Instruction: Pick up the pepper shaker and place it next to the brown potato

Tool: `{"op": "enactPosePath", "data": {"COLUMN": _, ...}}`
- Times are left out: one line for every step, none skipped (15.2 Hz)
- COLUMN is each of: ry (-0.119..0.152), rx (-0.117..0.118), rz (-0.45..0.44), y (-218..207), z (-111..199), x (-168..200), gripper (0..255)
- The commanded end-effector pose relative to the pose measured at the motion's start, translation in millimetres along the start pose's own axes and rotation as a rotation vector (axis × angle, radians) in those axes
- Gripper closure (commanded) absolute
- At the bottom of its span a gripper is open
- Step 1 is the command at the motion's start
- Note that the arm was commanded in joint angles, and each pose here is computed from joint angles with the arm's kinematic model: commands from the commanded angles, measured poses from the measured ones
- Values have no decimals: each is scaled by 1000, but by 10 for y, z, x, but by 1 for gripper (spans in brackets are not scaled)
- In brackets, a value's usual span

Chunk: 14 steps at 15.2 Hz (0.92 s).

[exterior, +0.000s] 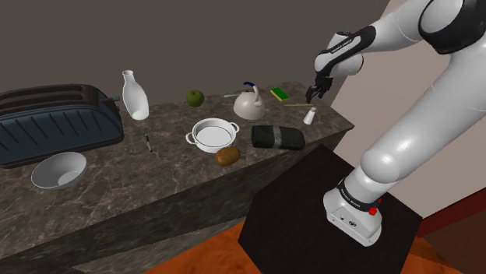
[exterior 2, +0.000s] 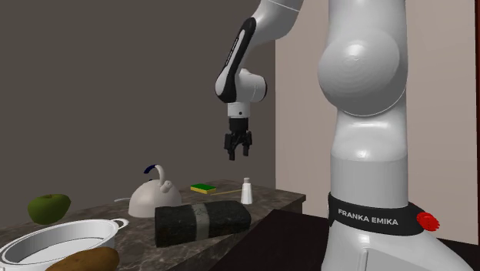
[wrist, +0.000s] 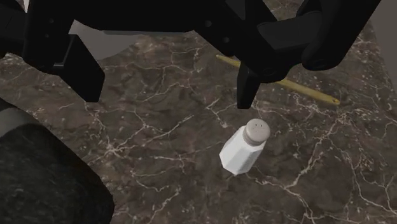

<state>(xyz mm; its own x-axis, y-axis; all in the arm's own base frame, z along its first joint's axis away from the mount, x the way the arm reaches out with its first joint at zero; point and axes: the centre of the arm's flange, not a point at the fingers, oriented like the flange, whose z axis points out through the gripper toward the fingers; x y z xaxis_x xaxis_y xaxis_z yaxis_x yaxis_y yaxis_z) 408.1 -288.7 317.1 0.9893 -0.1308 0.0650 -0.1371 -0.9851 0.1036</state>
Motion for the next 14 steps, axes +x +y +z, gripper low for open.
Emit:
{"op": "enactPosePath", "data": {"ry": -4, "rx": -5, "rz": 3, "y": 175, "z": 219, "x": 79, "gripper": 0}}
{"op": "enactPosePath", "data": {"ry": -7, "rx": -6, "rz": 5, "y": 253, "z": 321, "x": 108, "gripper": 0}}
{"op": "enactPosePath", "data": {"ry": -9, "rx": -7, "rz": 7, "y": 331, "z": 423, "x": 136, "gripper": 0}}
{"op": "enactPosePath", "data": {"ry": -11, "rx": -9, "rz": 9, "y": 409, "z": 525, "x": 164, "gripper": 0}}
{"op": "enactPosePath", "data": {"ry": -14, "rx": -10, "rz": 11, "y": 488, "z": 627, "x": 191, "gripper": 0}}
{"op": "enactPosePath", "data": {"ry": -16, "rx": -11, "rz": 13, "y": 566, "z": 729, "x": 218, "gripper": 0}}
{"op": "enactPosePath", "data": {"ry": -19, "rx": -13, "rz": 15, "y": 645, "z": 830, "x": 245, "gripper": 0}}
{"op": "enactPosePath", "data": {"ry": -21, "rx": -14, "rz": 17, "y": 724, "z": 932, "x": 271, "gripper": 0}}
{"op": "enactPosePath", "data": {"ry": -22, "rx": -15, "rz": 17, "y": 749, "z": 964, "x": 279, "gripper": 0}}
{"op": "enactPosePath", "data": {"ry": -22, "rx": -15, "rz": 17, "y": 750, "z": 1017, "x": 278, "gripper": 0}}
{"op": "enactPosePath", "data": {"ry": -22, "rx": -15, "rz": 17, "y": 751, "z": 1069, "x": 277, "gripper": 0}}
{"op": "enactPosePath", "data": {"ry": -22, "rx": -15, "rz": 17, "y": 751, "z": 1122, "x": 276, "gripper": 0}}
{"op": "enactPosePath", "data": {"ry": -22, "rx": -15, "rz": 17, "y": 752, "z": 1175, "x": 274, "gripper": 0}}
{"op": "enactPosePath", "data": {"ry": -22, "rx": -15, "rz": 17, "y": 753, "z": 1228, "x": 273, "gripper": 0}}
